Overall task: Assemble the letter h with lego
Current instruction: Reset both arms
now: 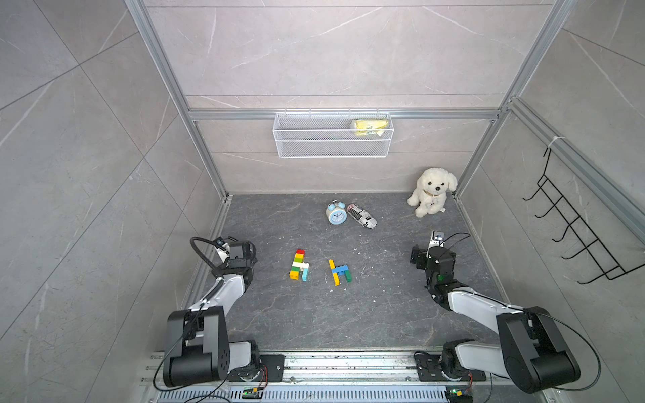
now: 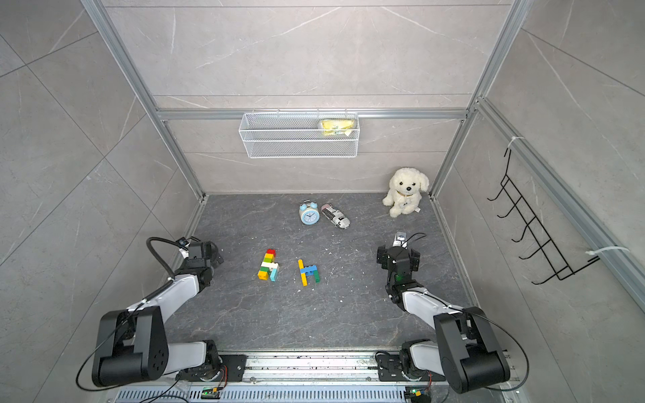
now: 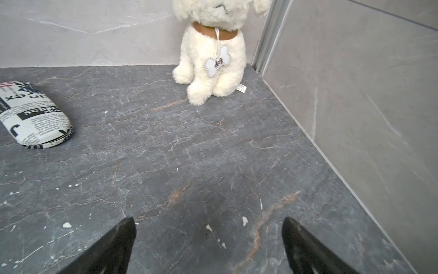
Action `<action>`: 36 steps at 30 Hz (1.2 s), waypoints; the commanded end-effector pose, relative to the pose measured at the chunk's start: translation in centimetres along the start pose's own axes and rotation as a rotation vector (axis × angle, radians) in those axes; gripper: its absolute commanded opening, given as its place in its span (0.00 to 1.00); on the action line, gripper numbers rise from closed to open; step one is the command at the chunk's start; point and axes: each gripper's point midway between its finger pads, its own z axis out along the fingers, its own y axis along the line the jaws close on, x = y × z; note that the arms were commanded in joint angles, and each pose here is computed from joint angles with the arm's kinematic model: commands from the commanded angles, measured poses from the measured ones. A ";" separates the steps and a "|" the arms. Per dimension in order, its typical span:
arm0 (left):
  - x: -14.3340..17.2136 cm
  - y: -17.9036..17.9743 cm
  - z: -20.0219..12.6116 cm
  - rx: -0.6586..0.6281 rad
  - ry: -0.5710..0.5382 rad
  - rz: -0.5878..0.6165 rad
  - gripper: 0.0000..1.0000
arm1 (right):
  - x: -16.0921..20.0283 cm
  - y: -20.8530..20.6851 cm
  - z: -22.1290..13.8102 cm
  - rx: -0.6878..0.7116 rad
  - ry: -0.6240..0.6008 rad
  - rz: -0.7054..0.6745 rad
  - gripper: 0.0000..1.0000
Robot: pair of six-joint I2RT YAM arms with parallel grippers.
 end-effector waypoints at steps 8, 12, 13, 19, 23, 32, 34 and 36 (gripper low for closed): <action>-3.2 -4.1 -1.2 0.245 -0.313 0.137 0.99 | 0.1 1.2 0.3 -0.131 -0.170 0.046 1.00; -2.2 -6.1 -1.3 0.322 -0.343 0.215 0.99 | 0.7 0.9 -0.3 -0.125 -0.215 0.058 1.00; -2.0 -6.6 -1.5 0.353 -0.362 0.232 0.99 | 0.9 0.9 -0.3 -0.129 -0.208 0.057 1.00; -1.1 -8.0 -1.0 0.405 -0.354 0.273 1.00 | 0.8 1.8 2.0 -0.123 -0.096 0.017 1.00; -1.1 -7.6 -0.8 0.406 -0.349 0.264 1.00 | 0.8 1.8 1.9 -0.124 -0.106 0.021 1.00; -1.0 -7.7 -0.7 0.409 -0.340 0.268 1.00 | 0.8 1.7 1.7 -0.123 -0.114 0.019 1.00; -1.0 -7.8 -0.6 0.419 -0.330 0.267 1.00 | 0.8 1.7 1.7 -0.123 -0.113 0.020 0.99; -1.0 -7.8 -0.6 0.424 -0.329 0.264 1.00 | 0.8 1.8 1.7 -0.123 -0.113 0.019 1.00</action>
